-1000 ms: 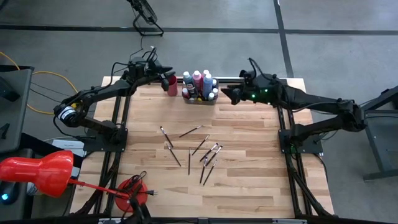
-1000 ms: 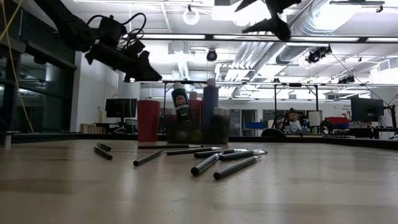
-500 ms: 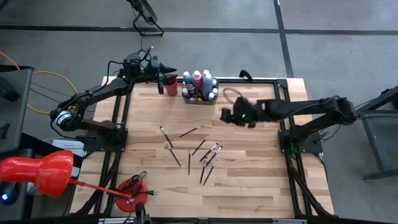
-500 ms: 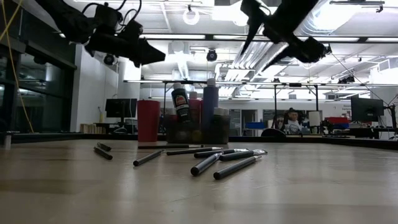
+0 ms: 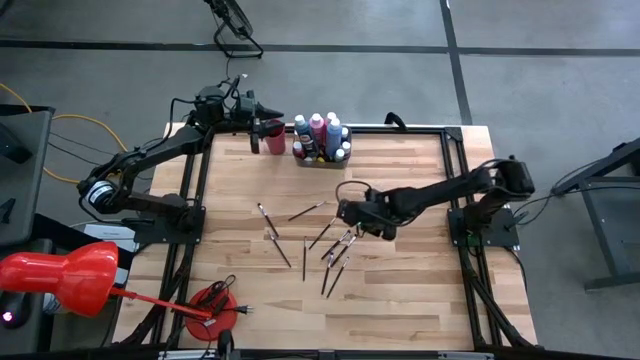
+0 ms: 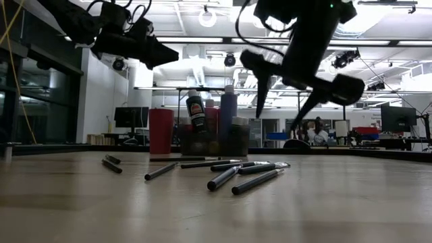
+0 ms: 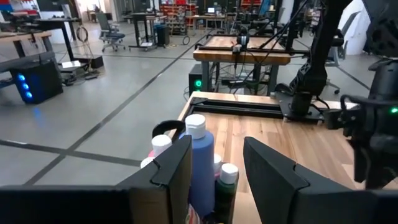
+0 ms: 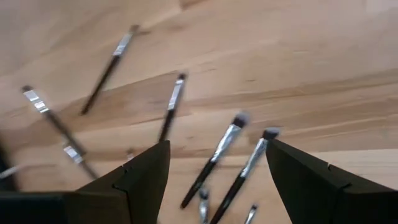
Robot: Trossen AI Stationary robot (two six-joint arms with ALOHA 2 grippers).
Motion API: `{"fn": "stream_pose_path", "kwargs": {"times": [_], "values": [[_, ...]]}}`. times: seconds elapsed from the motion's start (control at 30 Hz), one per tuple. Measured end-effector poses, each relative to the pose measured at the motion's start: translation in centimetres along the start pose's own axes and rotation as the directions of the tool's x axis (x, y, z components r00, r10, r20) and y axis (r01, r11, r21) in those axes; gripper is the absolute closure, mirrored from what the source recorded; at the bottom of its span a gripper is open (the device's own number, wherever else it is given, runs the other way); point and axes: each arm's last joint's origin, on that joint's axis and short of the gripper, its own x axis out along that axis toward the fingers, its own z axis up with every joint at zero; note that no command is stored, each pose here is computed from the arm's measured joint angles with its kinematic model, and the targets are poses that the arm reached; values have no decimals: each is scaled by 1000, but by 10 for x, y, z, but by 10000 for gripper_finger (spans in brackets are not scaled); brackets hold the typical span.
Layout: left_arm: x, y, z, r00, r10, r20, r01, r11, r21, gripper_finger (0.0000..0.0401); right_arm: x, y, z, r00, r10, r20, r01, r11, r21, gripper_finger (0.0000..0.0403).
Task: Pick & Place Paint Supplies
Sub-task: Put the black paint brush into the pink cup
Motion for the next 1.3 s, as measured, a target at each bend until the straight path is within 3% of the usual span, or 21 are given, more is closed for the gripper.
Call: {"fn": "stream_pose_path", "kwargs": {"times": [0.27, 0.47, 0.77, 1.1, 1.3], "values": [[0, -1, 0, 999, -37, 4, 37, 999, 0, 258, 20, -10, 0, 993, -115, 35, 112, 989, 95, 143], [0, -1, 0, 999, -45, 4, 45, 999, -8, 258, 22, -16, -7, 989, -146, 25, 141, 979, 149, 143], [0, -1, 0, 999, -45, 4, 45, 999, -7, 258, 32, -24, -15, 974, -225, -19, 225, 958, 179, 143], [0, -1, 0, 999, -44, 4, 44, 999, -7, 258, 36, -19, -12, 978, -202, -45, 206, 952, 225, 143], [0, -1, 0, 999, -44, 3, 44, 999, 10, 258, 53, -20, -8, 963, -255, -90, 269, 938, 220, 143]]}}
